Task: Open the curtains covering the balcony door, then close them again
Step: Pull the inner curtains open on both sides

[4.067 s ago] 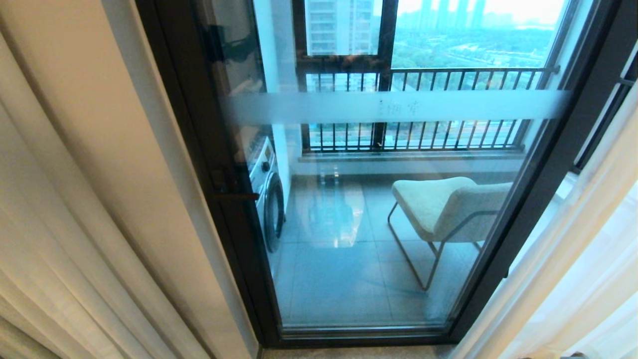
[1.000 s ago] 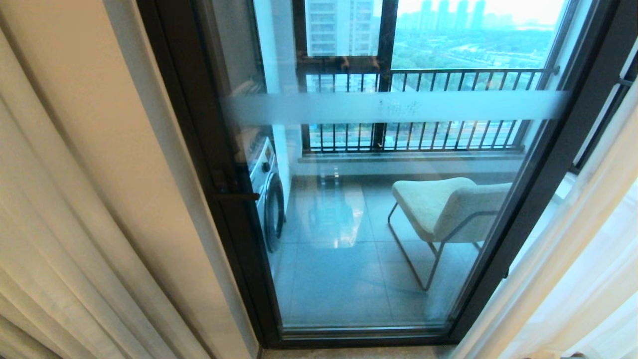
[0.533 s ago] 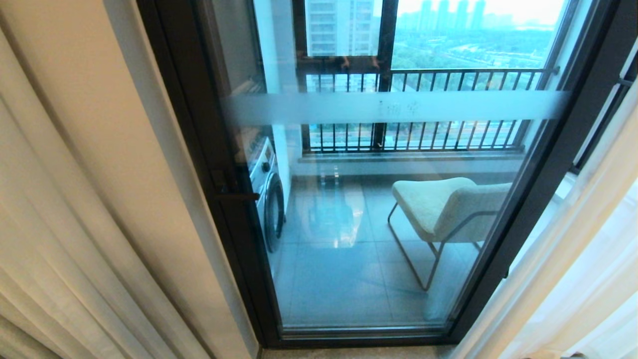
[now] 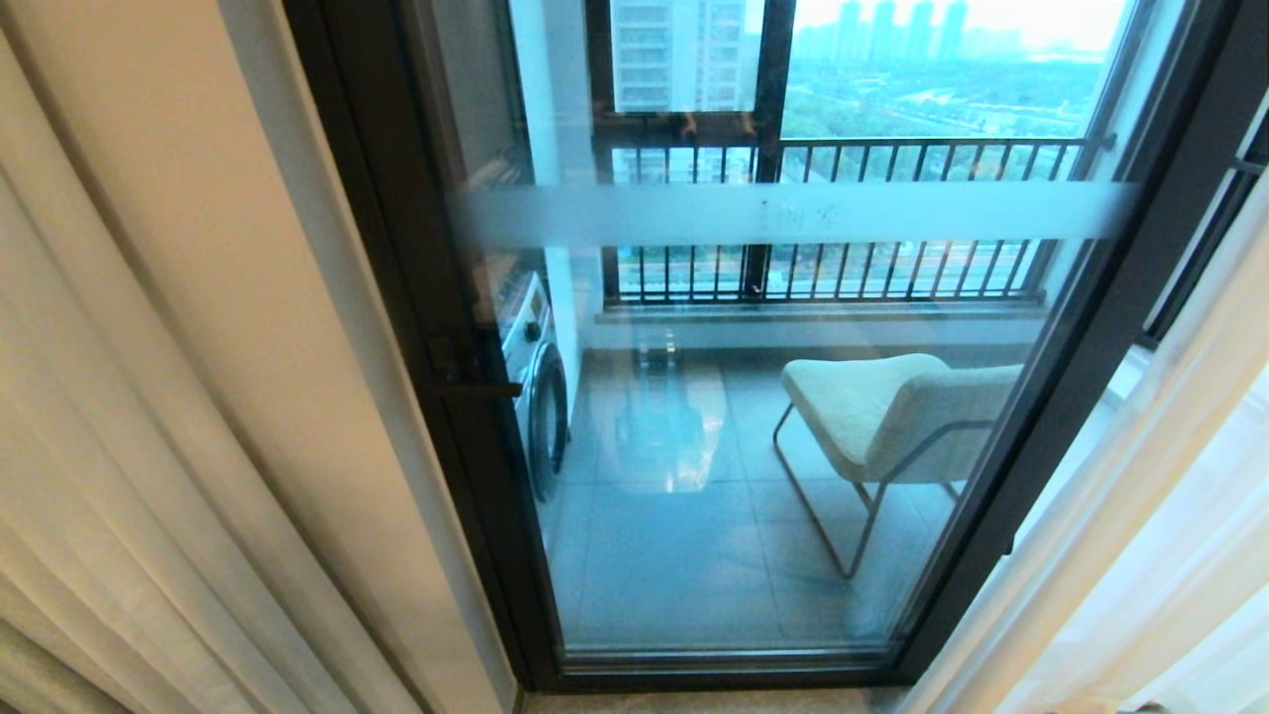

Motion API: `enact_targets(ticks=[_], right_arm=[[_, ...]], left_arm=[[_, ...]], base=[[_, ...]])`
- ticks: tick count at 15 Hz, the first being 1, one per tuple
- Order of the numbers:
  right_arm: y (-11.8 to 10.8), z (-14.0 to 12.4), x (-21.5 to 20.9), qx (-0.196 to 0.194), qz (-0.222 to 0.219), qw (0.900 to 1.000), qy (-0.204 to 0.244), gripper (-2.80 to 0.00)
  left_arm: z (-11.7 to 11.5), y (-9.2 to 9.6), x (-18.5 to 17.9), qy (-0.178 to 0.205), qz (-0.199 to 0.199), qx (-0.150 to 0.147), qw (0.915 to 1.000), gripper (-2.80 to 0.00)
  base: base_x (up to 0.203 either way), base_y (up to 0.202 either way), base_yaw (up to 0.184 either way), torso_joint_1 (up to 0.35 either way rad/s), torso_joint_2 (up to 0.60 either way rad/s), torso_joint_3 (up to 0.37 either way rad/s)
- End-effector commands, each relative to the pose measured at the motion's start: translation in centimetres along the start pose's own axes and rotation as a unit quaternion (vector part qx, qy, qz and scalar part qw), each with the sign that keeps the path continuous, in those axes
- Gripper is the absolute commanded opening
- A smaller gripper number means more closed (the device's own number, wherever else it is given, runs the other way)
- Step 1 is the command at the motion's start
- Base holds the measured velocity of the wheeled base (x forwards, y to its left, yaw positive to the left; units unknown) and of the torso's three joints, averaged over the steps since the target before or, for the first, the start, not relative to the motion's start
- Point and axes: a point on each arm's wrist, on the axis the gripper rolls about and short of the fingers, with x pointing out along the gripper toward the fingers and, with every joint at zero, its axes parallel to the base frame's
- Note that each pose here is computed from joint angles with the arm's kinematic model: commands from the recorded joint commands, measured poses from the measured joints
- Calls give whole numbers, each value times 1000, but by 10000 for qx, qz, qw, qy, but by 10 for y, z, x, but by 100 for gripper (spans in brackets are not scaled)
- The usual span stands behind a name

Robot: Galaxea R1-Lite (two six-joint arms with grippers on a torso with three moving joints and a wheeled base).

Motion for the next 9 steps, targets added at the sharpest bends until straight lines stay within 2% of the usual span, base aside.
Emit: enact_targets(ticks=[1,9], right_arm=[[0,0,0,-4,9,10000,6,-280],[0,0,0,-26,3,10000,-1,-280]], left_arm=[[0,0,0,-3,-4,0,10000,-280],[0,0,0,-3,-8,0,10000,-280]], base=[[2,-63,13,0,3,0],[0,-181,0,2,2,3]])
